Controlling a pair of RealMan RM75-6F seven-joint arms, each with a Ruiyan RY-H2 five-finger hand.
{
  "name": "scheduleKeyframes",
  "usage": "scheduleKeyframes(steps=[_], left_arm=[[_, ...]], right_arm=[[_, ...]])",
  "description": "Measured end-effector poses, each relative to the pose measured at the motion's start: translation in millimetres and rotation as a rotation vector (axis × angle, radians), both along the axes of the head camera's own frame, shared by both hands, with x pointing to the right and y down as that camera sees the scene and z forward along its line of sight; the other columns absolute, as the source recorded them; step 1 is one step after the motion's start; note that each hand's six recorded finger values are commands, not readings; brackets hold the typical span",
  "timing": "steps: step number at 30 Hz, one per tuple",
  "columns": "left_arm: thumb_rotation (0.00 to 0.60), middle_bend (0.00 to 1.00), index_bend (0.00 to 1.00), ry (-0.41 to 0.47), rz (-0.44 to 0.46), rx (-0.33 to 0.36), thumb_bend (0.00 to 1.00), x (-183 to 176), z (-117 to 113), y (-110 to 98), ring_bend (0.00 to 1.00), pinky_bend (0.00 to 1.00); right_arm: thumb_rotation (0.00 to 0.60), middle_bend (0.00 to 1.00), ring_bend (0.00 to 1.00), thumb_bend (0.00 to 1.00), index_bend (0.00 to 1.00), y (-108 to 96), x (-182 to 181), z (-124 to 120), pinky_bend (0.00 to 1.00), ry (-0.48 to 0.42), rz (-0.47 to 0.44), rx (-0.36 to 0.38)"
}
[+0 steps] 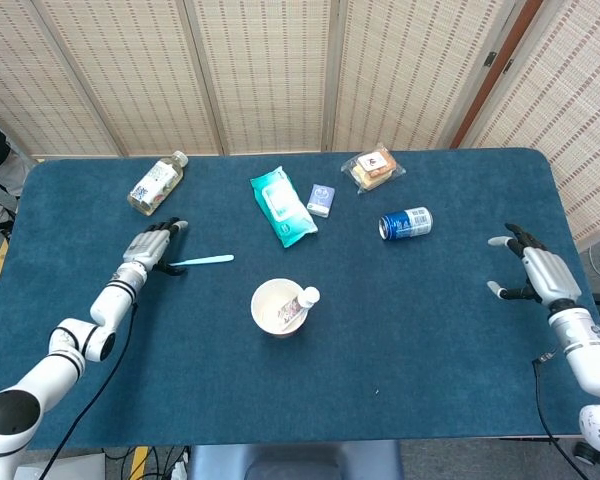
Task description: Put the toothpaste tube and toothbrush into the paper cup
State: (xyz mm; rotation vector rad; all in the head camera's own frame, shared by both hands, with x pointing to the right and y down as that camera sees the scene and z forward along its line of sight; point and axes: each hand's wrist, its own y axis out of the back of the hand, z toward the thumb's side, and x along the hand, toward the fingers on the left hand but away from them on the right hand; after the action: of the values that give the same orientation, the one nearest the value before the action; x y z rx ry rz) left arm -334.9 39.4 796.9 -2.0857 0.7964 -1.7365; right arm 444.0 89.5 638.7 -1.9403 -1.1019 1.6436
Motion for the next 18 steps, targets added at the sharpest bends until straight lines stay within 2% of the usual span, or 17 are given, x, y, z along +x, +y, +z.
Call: scheduleKeyframes(steps=[3, 6, 12, 18], left_arm=[[0.600, 0.00, 0.36, 0.022, -0.011, -0.028, 0.31, 4.9, -2.5, -1.6, 0.00, 0.00], [0.600, 0.00, 0.39, 0.042, -0.027, -0.038, 0.34, 8.6, -5.6, -4.8, 0.00, 0.00], [0.600, 0.00, 0.41, 0.046, -0.023, -0.037, 0.35, 11.7, -6.2, -5.6, 0.00, 0.00], [0.600, 0.00, 0.37, 0.037, -0.006, -0.039, 0.35, 12.8, -5.3, -3.7, 0.00, 0.00]], right_arm=[[0.600, 0.03, 0.00, 0.18, 0.25, -1.0, 0.2, -2.0, 0.11, 0.001, -0.002, 0.005], [0.600, 0.03, 0.00, 0.18, 0.25, -3.4, 0.7, -6.4, 0.11, 0.005, -0.004, 0.018], [0.600, 0.03, 0.00, 0.18, 0.25, -10.0, 1.8, -19.7, 0.11, 0.016, -0.010, 0.057], [0.600, 0.03, 0.00, 0.18, 0.25, -10.4, 3.4, -25.2, 0.11, 0.020, -0.003, 0.067]])
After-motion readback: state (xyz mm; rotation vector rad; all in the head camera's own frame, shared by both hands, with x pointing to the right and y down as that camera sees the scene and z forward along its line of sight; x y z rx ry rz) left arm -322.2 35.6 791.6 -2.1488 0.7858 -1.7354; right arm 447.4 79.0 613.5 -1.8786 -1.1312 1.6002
